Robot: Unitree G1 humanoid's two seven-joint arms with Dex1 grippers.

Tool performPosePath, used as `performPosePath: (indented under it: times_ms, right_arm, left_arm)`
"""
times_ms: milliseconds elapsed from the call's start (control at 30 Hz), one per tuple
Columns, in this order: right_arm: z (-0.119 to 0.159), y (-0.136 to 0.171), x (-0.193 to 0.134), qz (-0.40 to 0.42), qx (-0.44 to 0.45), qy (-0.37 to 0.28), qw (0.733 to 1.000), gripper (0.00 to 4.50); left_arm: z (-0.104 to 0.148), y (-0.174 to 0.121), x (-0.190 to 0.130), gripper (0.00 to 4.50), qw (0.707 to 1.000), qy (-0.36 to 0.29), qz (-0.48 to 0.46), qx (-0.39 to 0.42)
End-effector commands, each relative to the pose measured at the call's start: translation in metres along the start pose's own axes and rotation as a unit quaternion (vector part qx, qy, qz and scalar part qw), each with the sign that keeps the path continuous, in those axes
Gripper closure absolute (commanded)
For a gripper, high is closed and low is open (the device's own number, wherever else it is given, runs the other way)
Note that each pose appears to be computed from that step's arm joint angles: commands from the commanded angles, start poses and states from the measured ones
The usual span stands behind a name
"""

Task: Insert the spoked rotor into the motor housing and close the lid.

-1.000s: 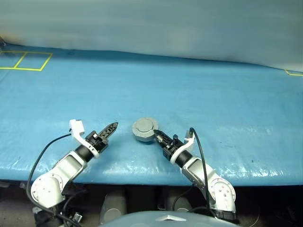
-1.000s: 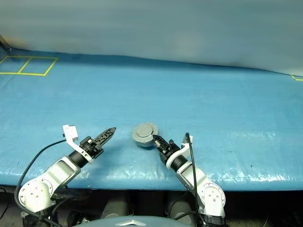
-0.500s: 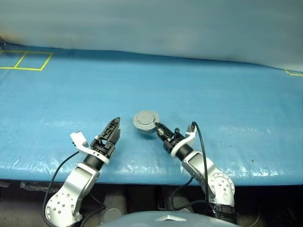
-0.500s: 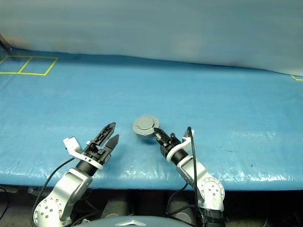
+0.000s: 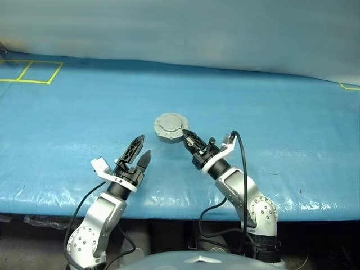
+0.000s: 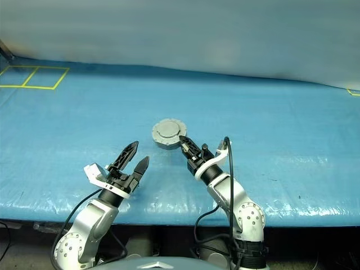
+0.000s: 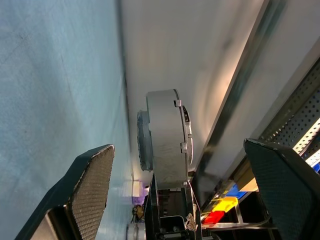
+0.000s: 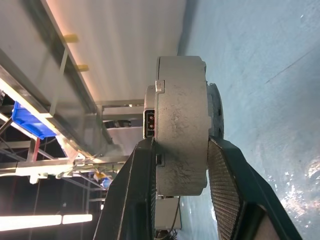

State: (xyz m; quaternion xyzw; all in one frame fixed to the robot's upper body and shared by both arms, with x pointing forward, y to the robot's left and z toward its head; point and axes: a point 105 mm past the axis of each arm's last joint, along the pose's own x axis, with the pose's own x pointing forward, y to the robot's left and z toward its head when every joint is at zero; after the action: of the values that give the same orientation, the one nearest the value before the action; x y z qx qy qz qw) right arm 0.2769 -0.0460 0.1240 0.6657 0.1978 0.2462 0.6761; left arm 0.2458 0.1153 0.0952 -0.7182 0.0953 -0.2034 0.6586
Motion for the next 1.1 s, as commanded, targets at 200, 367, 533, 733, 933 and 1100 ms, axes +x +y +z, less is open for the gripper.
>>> performPosePath:
  times_ms: [200, 367, 533, 733, 933, 1100]
  right_arm:
    - [-0.024, 0.031, -0.003, 0.062, 0.014, 0.039, 0.997, 3.41]
    - [-0.031, 0.023, -0.006, 0.045, 0.011, 0.058, 0.997, 3.41]
    - [-0.039, 0.02, -0.009, 0.041, 0.004, 0.082, 0.996, 3.41]
    - [-0.047, 0.021, -0.011, 0.041, -0.006, 0.102, 0.994, 3.41]
    - [-0.048, 0.021, -0.012, 0.043, -0.012, 0.102, 0.994, 3.41]
    - [-0.042, 0.012, -0.013, 0.025, -0.065, 0.086, 0.994, 3.41]
  left_arm:
    - [-0.004, -0.007, 0.008, 0.0, 0.999, 0.021, -0.044, -0.009]
    - [-0.007, -0.01, 0.01, 0.0, 0.998, 0.033, -0.054, -0.006]
    - [-0.009, -0.002, 0.012, 0.0, 0.999, 0.043, -0.026, -0.002]
    - [-0.017, 0.008, 0.017, 0.0, 0.997, 0.07, 0.01, -0.008]
    - [-0.018, 0.012, 0.017, 0.0, 0.997, 0.075, 0.031, -0.002]
    - [-0.017, 0.012, 0.016, 1.25, 0.997, 0.067, 0.037, 0.0]
